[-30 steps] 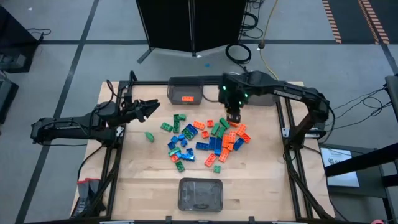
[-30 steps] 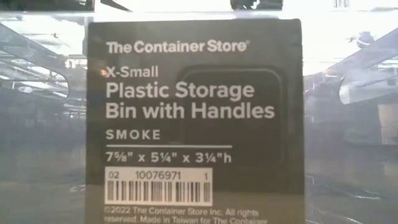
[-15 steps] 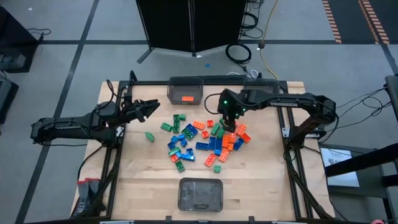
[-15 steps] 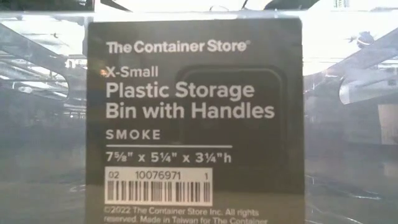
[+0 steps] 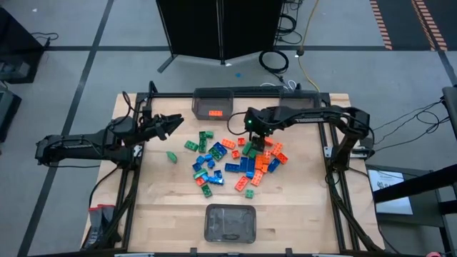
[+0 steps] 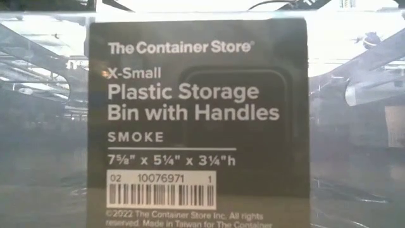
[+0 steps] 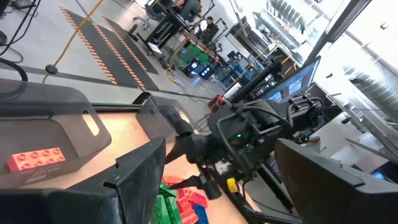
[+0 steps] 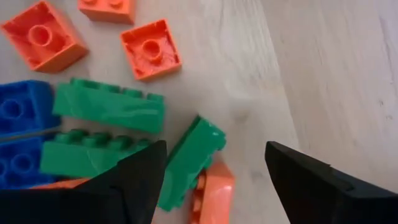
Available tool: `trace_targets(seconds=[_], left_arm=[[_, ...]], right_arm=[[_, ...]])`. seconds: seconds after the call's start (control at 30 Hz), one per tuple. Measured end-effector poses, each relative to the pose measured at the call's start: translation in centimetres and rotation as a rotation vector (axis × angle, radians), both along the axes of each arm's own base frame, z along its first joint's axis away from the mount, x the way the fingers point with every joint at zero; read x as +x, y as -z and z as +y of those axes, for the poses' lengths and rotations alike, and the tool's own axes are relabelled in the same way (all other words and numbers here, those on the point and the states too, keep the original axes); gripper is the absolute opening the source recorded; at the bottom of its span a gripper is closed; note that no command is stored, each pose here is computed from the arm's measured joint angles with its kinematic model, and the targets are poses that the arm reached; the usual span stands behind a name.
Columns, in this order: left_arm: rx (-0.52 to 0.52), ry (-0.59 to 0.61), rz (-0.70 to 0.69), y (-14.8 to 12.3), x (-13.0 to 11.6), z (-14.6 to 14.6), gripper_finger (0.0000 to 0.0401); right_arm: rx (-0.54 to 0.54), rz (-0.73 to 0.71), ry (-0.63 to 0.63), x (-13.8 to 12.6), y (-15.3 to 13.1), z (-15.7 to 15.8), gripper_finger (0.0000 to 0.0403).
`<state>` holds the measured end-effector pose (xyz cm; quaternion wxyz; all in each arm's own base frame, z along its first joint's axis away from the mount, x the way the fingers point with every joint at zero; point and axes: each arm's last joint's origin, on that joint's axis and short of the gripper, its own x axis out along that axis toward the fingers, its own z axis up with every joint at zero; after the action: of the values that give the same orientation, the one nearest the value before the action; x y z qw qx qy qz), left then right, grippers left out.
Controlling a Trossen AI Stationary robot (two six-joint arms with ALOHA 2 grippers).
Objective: Sort blocks
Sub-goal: Put the green game piece into the bottom black bin
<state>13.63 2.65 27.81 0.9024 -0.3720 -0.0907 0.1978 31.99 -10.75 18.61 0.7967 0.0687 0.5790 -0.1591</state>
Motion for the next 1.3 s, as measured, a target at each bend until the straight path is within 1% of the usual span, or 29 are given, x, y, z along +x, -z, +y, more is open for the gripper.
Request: trace_targets(seconds=[0.17, 0.37, 0.43, 0.53, 0.6, 0.7, 0.83, 1.03, 1.3], left_arm=[[0.0, 0.0, 0.0, 0.0, 0.0, 0.0, 0.0302], [0.0, 0.0, 0.002, 0.0, 0.0, 0.0, 0.0302], [0.0, 0.0, 0.002, 0.0, 0.0, 0.0, 0.0302], [0.0, 0.0, 0.003, 0.0, 0.0, 0.0, 0.0302], [0.0, 0.0, 0.003, 0.0, 0.0, 0.0, 0.0302], [0.0, 0.0, 0.006, 0.1, 0.0, 0.0, 0.0302], [-0.001, -0.001, 0.015, 0.1, 0.0, 0.0, 0.0302], [-0.002, -0.006, 0.018, 0.2, 0.0, 0.0, 0.0302], [-0.001, -0.007, 0.018, 0.2, 0.0, 0.0, 0.0302]], right_arm=[[0.009, 0.022, 0.016, 0.2, 1.1, -0.7, 0.0266], [0.045, 0.048, 0.001, 0.6, 2.6, -0.7, 0.0264], [0.045, 0.054, 0.0, 0.7, 3.1, -0.8, 0.0256], [0.053, 0.066, 0.007, 0.8, 3.5, -0.8, 0.0223], [0.063, 0.092, 0.009, 0.8, 4.3, -0.8, 0.0187], [0.067, 0.108, 0.017, 0.9, 4.6, -0.8, 0.0123], [0.074, 0.112, 0.025, 0.8, 4.6, -0.8, 0.012], [0.073, 0.12, 0.027, 0.9, 3.8, -0.8, 0.012], [0.04, 0.032, 0.016, 1.5, -1.0, -1.1, 0.012]])
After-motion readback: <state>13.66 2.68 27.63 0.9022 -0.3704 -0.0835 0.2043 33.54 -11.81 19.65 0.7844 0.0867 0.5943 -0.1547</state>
